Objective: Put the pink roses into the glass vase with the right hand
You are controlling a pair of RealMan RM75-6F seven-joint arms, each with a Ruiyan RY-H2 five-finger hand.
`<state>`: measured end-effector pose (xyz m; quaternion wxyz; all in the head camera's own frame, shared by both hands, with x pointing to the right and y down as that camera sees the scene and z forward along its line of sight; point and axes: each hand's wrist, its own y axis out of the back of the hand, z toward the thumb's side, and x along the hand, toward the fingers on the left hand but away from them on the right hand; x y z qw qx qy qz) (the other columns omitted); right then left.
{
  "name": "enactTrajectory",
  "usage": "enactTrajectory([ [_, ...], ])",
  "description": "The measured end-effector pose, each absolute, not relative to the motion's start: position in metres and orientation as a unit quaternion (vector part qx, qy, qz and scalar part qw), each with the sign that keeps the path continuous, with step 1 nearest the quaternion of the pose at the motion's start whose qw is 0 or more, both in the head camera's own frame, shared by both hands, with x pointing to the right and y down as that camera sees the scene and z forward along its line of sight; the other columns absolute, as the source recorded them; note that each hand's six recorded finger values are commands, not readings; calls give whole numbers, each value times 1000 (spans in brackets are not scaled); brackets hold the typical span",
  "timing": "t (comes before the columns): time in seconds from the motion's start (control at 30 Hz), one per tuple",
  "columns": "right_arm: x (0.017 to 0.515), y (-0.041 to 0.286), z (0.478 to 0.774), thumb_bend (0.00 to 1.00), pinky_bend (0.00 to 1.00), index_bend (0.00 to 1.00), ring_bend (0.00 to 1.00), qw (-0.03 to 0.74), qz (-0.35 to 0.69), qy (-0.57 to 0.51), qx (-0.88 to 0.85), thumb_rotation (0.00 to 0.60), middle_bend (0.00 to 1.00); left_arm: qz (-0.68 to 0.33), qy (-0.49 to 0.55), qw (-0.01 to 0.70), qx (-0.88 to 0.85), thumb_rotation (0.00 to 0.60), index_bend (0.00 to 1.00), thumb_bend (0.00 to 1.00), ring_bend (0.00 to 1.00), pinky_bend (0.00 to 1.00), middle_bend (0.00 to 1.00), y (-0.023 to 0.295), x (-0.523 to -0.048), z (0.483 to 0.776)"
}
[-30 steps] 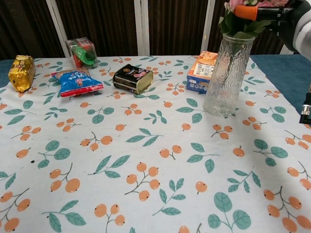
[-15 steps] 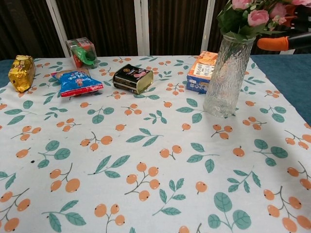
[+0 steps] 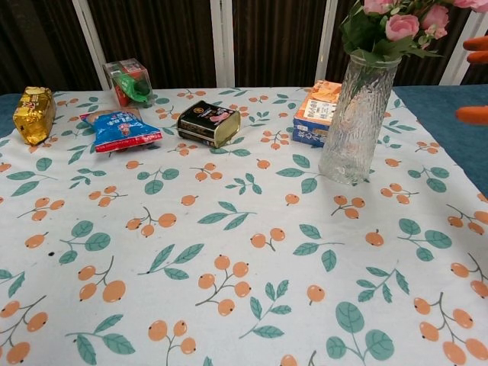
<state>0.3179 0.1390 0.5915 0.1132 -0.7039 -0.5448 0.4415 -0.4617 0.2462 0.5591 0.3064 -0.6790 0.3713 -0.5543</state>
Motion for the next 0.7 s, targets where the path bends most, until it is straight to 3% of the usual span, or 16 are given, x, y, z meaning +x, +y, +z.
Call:
enactTrajectory([
  [0.3,364,173,584,308,0,0,0,188,527,-490,-668,600,0,-555,370,311,-677,600,0,0,0,0,0,246,-462,559],
  [0.7,421,239,533,308,0,0,0,396,591,-394,-581,600,0,-559,367,328,-667,600,0,0,0,0,0,246,-464,559],
])
